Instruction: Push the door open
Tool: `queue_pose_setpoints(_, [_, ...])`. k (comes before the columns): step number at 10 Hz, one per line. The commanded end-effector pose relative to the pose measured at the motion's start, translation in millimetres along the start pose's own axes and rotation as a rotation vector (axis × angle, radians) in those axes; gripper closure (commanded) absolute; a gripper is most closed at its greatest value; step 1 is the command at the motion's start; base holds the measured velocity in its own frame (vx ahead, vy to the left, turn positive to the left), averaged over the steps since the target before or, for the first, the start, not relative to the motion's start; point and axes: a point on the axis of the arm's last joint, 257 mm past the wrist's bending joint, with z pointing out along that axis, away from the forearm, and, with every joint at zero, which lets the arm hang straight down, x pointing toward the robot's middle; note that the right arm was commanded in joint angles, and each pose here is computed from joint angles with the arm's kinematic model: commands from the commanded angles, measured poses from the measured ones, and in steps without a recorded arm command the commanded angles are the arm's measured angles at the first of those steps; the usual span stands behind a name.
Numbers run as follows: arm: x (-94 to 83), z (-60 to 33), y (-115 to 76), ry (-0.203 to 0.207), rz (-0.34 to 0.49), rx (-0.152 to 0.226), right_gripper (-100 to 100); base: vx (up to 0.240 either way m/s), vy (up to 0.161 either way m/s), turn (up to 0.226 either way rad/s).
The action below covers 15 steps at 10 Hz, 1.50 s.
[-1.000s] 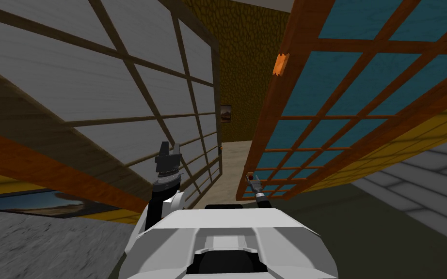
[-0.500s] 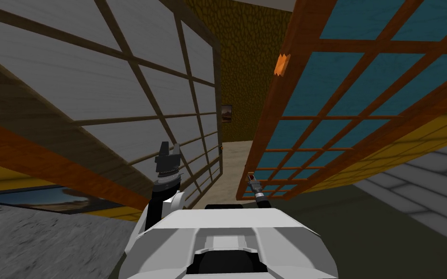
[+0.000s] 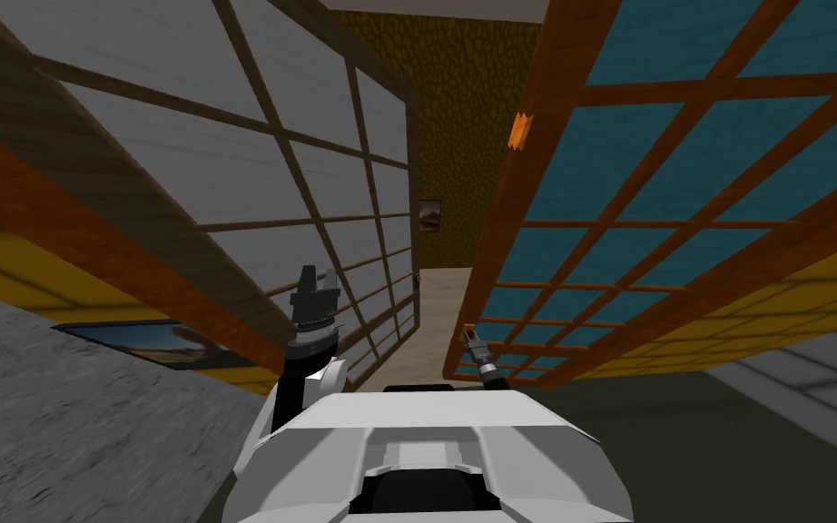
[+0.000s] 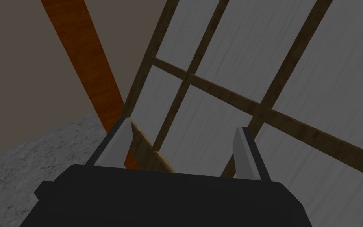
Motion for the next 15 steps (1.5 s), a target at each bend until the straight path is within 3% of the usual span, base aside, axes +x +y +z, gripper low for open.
queue_pose_setpoints(1, [10.2,-2.9,11.2,0.028,0.015,-0.034,100,-0.01,-0.058,0.179])
queue_pose_setpoints(9, [27.8,-14.8,25.8,0.088,0.031,-0.111,100,-0.001,-0.024,0.109])
queue_pose_setpoints(12, [39.3,-23.4,35.2,0.128,0.043,-0.158,100,0.002,-0.025,0.132])
queue_pose_setpoints(15, [35.6,-21.2,34.3,0.12,0.038,-0.158,100,-0.005,-0.016,0.019])
